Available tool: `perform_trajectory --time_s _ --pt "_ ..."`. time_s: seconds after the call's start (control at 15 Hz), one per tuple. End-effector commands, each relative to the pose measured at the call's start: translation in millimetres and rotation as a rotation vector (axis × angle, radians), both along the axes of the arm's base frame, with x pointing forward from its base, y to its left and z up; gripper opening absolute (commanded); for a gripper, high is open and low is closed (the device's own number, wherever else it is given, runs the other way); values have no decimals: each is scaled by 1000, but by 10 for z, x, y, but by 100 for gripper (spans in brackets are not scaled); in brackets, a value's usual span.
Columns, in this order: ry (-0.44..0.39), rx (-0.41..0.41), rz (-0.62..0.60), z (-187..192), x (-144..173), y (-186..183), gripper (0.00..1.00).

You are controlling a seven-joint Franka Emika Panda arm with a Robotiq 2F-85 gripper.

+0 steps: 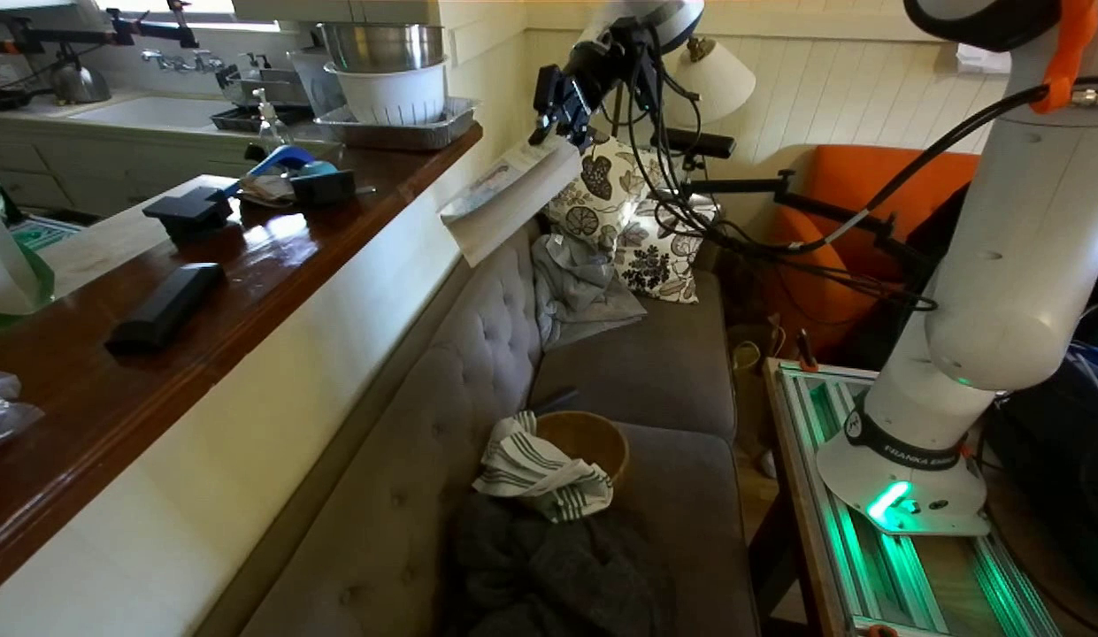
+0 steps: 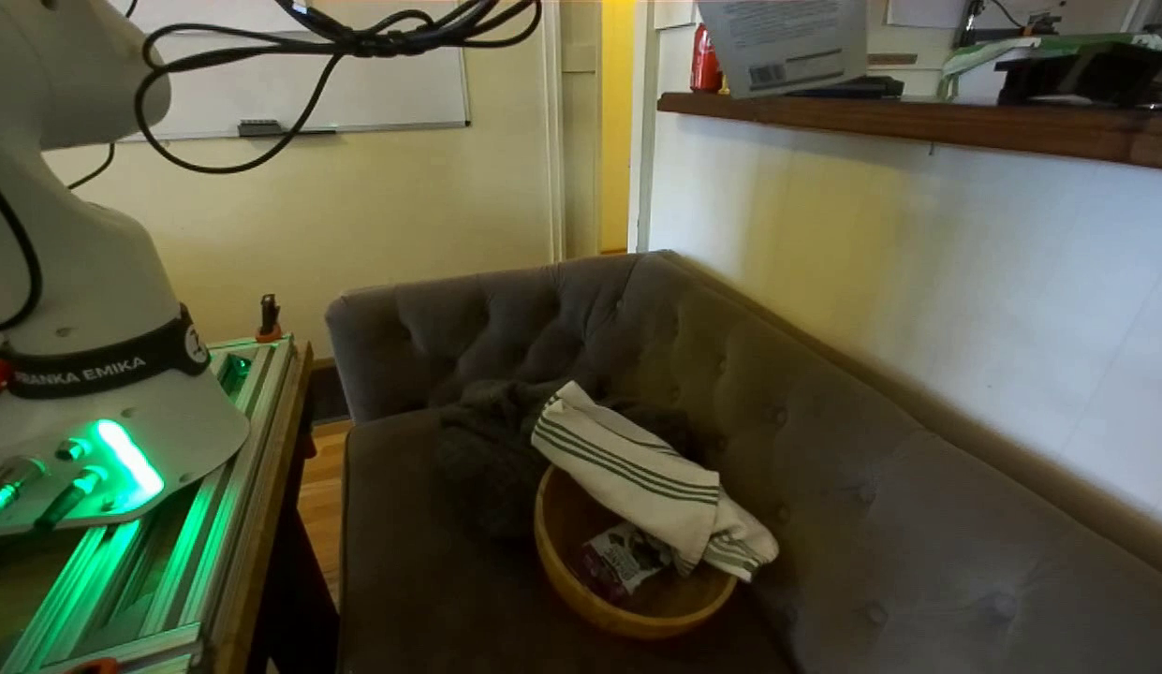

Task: Put the book on the seat of the chair

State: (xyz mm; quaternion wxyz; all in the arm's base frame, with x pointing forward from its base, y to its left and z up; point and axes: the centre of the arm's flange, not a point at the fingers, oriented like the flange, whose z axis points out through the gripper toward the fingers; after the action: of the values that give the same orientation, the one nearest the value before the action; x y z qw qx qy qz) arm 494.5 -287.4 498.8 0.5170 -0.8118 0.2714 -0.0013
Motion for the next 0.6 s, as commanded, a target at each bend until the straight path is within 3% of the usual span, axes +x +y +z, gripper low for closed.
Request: perform_trajectory --time_s 0.0,0.2,0.4,0.47,0.53 --pt "165 -66 108 -184 18 310 7" --pt "298 -158 192 -419 105 569 7" --pt "332 -257 150 -578 241 704 7" --pt "308 -214 183 -590 247 633 27" --pt "314 -232 172 -627 291 671 27"
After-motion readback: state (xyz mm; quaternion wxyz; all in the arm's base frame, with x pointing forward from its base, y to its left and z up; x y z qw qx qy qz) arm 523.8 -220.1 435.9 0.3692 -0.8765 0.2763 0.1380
